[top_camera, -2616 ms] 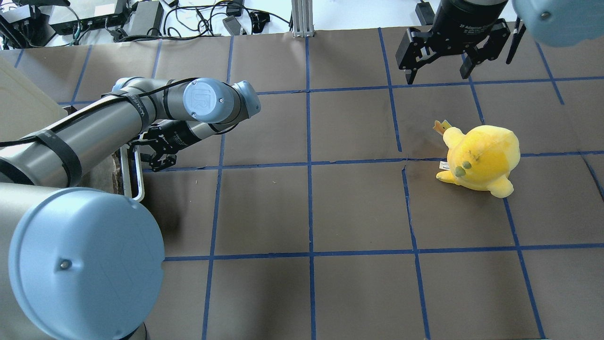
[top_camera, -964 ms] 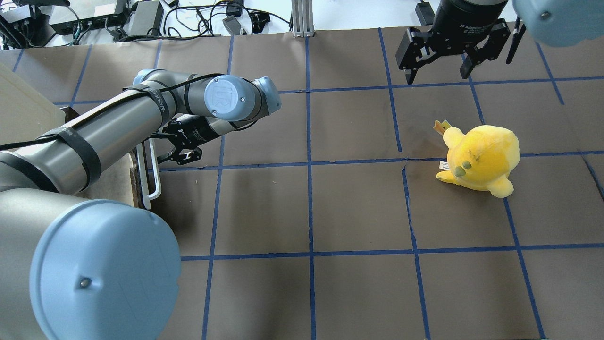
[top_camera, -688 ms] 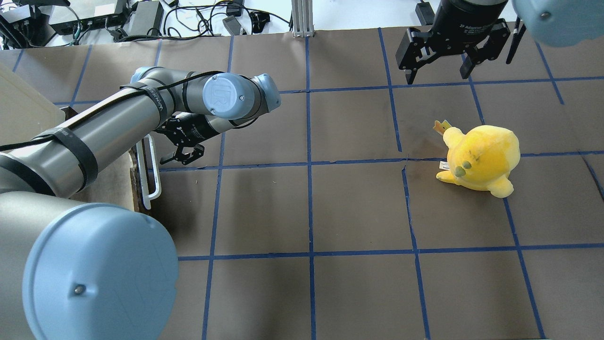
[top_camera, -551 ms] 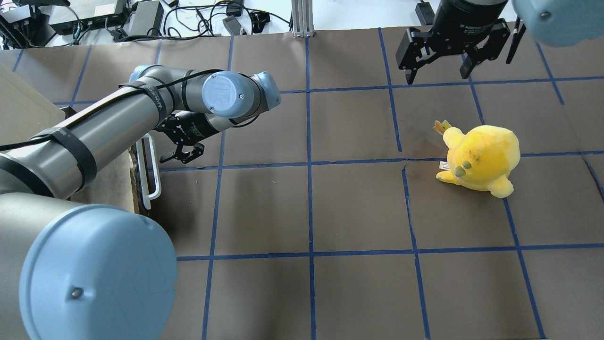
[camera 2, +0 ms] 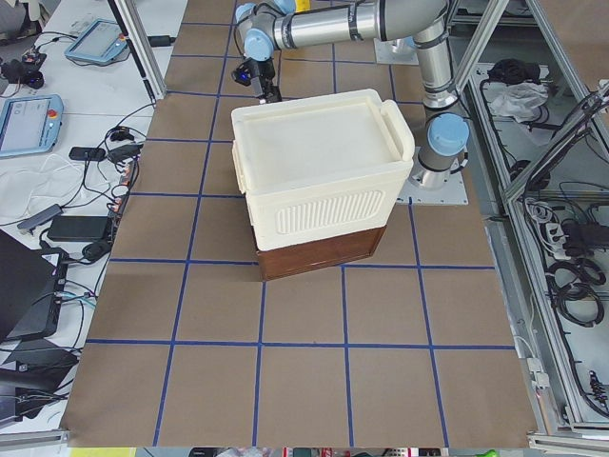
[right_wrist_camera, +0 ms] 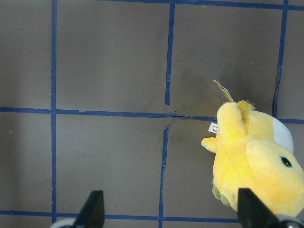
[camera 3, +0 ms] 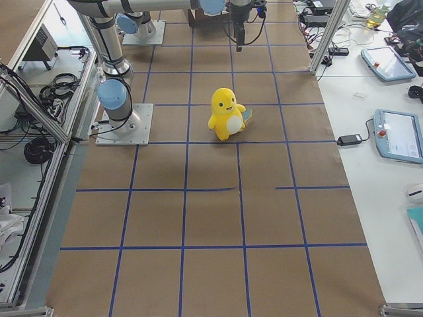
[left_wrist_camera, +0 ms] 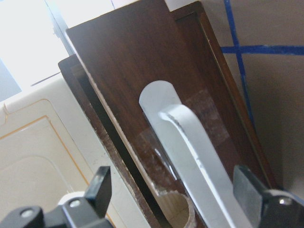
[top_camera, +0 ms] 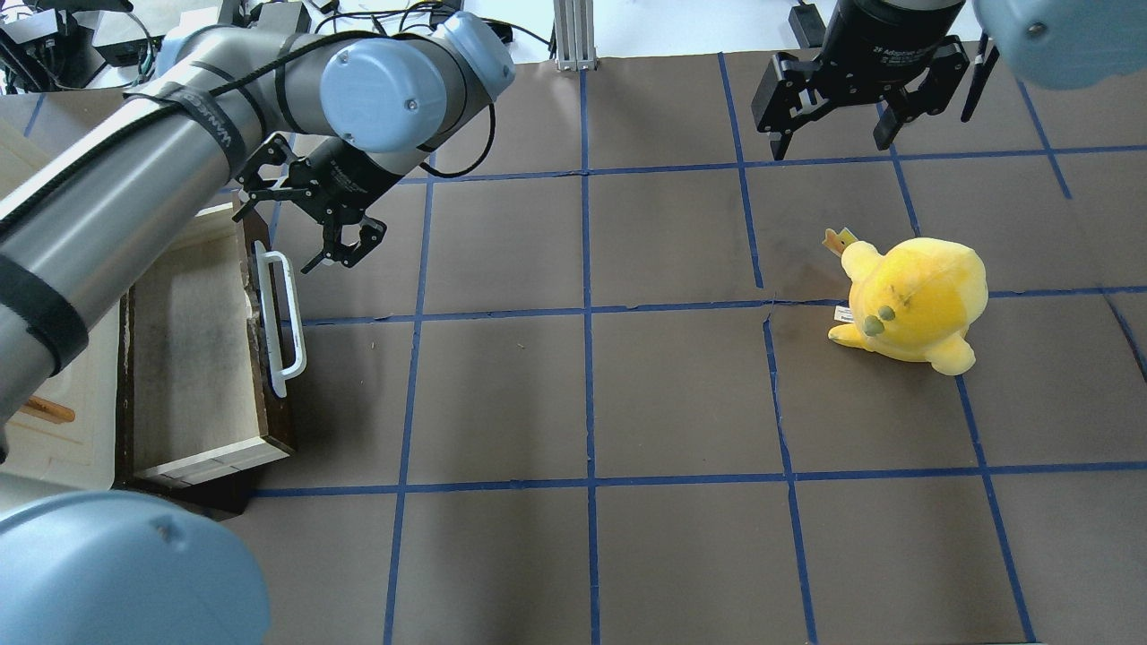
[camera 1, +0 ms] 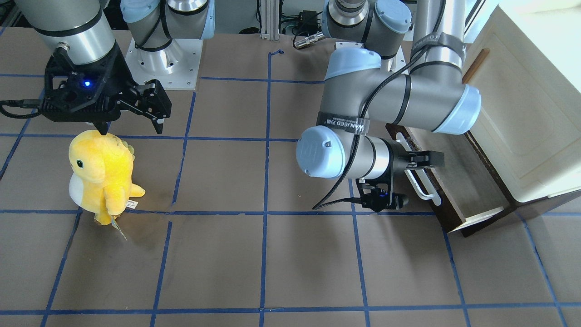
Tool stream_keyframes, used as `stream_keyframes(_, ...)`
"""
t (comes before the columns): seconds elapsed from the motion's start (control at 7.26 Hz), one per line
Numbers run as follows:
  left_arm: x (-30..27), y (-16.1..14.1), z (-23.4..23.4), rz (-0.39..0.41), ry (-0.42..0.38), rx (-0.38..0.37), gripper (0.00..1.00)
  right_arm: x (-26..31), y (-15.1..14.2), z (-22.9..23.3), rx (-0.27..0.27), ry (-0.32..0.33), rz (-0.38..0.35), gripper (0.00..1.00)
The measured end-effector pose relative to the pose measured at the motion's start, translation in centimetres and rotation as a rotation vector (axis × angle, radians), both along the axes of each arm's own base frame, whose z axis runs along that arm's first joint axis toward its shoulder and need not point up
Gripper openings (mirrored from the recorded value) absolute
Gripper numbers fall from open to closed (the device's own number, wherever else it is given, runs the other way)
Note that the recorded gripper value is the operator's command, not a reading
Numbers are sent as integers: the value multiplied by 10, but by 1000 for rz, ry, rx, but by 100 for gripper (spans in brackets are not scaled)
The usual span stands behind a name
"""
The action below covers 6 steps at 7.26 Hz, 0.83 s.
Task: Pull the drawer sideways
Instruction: 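Open the left gripper and lift it up off the handle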
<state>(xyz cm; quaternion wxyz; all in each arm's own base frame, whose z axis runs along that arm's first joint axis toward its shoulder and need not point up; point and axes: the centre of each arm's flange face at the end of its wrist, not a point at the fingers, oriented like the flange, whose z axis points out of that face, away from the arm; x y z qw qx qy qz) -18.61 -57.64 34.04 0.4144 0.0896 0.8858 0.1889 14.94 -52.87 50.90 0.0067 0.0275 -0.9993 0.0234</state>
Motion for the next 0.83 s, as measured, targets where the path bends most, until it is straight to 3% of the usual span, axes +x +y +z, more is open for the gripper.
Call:
stream_keyframes(0.41,-16,22,74,68,322,-174,87,0,0,0,0,0,0,100)
stream_keyframes(0.83,-15,62,147,19,554,-279,86,0,0,0,0,0,0,100)
